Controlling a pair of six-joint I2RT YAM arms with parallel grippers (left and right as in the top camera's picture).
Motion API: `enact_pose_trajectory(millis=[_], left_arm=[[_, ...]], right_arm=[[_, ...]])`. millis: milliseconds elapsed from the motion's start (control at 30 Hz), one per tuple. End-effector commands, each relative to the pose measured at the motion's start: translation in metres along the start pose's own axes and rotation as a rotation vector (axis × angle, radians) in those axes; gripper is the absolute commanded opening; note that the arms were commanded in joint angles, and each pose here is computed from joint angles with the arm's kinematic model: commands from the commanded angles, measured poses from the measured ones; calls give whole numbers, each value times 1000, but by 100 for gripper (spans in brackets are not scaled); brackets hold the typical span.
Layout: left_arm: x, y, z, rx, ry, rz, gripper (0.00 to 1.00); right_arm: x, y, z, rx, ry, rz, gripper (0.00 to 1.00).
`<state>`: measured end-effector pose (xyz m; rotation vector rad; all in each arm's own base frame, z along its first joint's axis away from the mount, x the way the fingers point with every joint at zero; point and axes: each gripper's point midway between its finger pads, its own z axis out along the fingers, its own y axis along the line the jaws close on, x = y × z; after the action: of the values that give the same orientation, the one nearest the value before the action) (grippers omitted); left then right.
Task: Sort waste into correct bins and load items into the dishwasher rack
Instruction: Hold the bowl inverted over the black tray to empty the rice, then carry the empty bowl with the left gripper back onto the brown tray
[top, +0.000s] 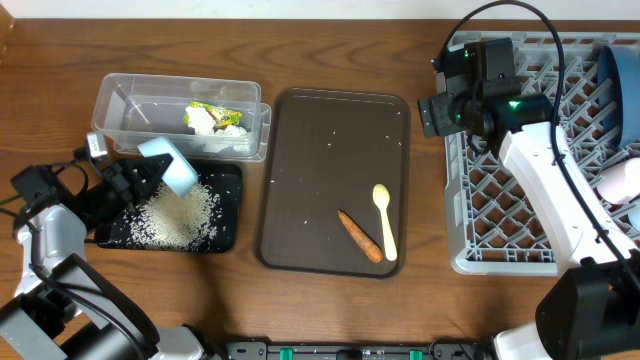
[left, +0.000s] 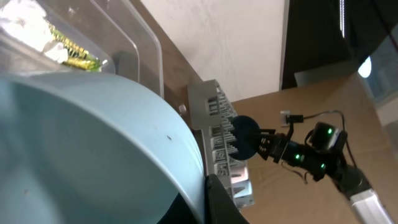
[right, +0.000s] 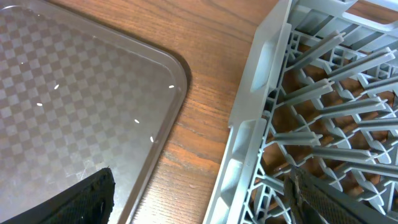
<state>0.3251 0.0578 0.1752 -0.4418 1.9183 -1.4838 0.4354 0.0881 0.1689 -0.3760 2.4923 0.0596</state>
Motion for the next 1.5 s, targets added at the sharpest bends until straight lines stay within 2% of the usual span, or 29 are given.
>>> enact_pose_trajectory(millis=[0, 100, 300, 467, 633, 700, 833, 1000, 1300, 1467], left_arm=[[0, -2, 0, -19, -1, -49, 6], [0, 11, -1, -117, -5, -91, 6], [4, 0, 8, -263, 8, 0, 6], [15, -22, 26, -396, 31, 121, 6], [34, -36, 62, -507, 93, 326, 6], [44, -42, 81, -510, 126, 400, 6], [62, -51, 123, -523, 167, 559, 6], [73, -51, 174, -575, 125, 700, 6], [123, -25, 262, -454, 203, 801, 6], [157, -13, 288, -408, 259, 828, 6]], right_arm=[[3, -7, 4, 16, 12, 27, 87], [4, -6, 4, 16, 14, 27, 87], [4, -6, 4, 16, 13, 27, 87], [3, -7, 4, 16, 13, 27, 87], [4, -7, 4, 17, 14, 27, 86], [6, -9, 3, 30, 23, 34, 83], [11, -26, 2, 135, 41, 127, 84], [17, -32, 1, 171, 62, 148, 84], [23, -32, 0, 176, 84, 165, 85], [25, -32, 0, 176, 91, 164, 86]])
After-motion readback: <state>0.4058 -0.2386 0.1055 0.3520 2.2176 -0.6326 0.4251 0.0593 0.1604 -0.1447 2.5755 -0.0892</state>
